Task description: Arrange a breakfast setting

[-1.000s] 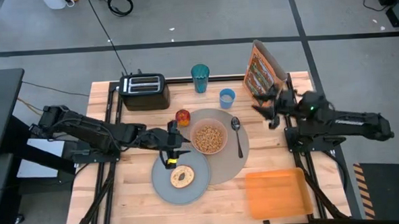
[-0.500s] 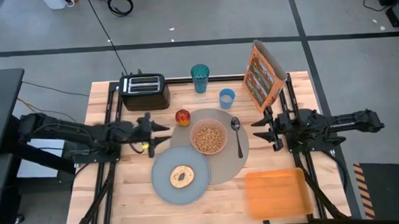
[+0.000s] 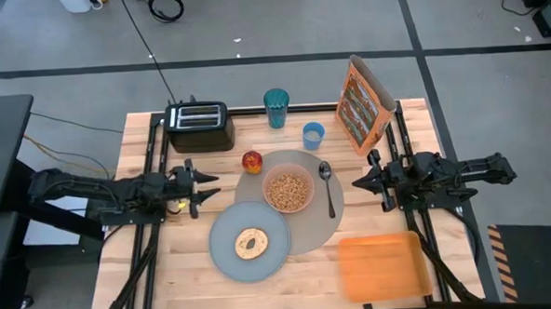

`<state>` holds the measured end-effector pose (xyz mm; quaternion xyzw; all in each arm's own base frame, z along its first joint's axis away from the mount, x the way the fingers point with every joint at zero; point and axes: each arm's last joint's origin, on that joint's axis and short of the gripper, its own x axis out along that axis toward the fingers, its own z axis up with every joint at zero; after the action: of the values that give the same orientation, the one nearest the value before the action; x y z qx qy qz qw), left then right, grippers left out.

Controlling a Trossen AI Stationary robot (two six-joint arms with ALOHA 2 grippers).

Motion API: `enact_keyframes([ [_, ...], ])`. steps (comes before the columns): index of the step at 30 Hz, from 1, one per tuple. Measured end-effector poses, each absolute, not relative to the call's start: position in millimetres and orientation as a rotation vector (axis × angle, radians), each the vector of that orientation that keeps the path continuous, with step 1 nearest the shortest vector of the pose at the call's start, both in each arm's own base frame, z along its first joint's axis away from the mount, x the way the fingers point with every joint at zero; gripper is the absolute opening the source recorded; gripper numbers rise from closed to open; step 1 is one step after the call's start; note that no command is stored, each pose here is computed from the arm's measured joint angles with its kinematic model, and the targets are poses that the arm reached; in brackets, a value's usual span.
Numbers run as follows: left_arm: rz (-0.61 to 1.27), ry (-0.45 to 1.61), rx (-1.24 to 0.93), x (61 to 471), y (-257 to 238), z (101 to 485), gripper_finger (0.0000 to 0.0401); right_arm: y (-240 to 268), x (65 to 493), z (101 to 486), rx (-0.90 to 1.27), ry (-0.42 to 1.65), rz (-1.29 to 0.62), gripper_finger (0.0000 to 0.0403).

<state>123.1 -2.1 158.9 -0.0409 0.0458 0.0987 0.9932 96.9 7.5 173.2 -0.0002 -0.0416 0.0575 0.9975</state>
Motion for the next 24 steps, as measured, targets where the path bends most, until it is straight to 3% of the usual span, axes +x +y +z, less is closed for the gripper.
enact_keyframes([
  [8, 0.155, 0.028, -0.015, 106.5, -1.8, 165.1, 0.0151, 6.1, 97.7, 168.0, 0.008, -0.027, 0.057, 0.0016],
  [18, 0.072, 0.029, 0.001, 103.2, -3.2, 164.3, 0.001, 5.4, 98.0, 168.1, 0.002, -0.028, 0.032, 0.0016],
  [24, -0.016, 0.009, -0.029, 94.5, -4.3, 173.8, 0.0011, 5.4, 98.0, 168.1, 0.002, -0.028, 0.032, 0.0016],
])
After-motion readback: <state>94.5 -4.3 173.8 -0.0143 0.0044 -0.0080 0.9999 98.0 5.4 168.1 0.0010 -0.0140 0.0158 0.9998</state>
